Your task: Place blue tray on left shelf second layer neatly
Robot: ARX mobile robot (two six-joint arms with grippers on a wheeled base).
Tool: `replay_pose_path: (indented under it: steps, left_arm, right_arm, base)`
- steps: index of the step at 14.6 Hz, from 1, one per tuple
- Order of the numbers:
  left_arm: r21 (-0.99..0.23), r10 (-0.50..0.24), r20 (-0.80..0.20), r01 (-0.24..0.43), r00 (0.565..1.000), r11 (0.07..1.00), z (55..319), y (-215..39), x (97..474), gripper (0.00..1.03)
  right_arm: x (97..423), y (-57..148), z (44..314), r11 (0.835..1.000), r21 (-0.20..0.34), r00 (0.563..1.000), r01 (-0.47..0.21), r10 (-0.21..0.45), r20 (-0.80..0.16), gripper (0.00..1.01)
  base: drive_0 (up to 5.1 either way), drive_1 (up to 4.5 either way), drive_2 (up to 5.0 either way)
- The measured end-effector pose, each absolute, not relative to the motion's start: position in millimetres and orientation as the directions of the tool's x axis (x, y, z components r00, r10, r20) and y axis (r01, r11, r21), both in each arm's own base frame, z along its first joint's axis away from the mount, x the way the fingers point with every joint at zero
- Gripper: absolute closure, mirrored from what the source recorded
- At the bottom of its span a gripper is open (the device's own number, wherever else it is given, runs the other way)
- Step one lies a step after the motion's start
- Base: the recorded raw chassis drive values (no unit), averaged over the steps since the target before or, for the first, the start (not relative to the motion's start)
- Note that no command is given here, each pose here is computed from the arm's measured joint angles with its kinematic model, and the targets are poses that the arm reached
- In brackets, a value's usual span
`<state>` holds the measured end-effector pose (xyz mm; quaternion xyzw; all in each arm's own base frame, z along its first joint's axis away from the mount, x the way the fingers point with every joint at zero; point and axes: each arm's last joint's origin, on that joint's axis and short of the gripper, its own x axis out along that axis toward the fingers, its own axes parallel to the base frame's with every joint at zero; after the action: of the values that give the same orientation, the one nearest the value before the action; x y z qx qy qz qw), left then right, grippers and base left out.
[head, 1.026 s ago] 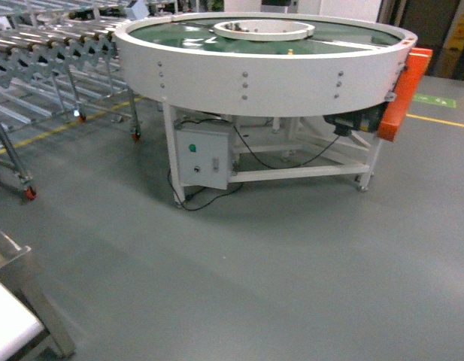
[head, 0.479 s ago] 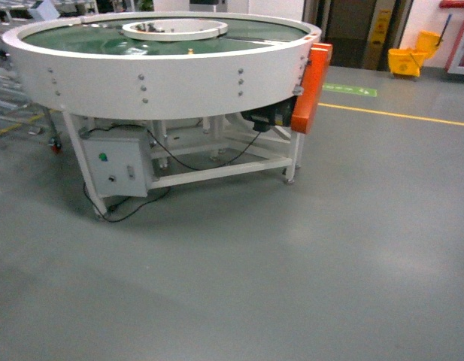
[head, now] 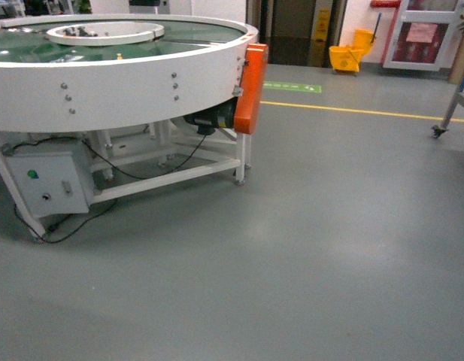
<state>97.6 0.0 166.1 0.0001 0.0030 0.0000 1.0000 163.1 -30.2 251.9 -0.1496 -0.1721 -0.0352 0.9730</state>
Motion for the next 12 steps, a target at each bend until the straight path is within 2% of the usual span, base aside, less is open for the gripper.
replay_pose_path:
  steps: [12]
  left_arm:
    - [0.000, 0.000, -0.005, 0.000, 1.000, 1.000, 166.2, 0.0, 97.6, 0.05]
  right_arm:
    - [163.6, -30.4, 251.4, 0.953, -0.279, 0.939, 0.120, -0.018, 0.343, 0.99]
  base:
    - [-1.8, 2.23, -5.7]
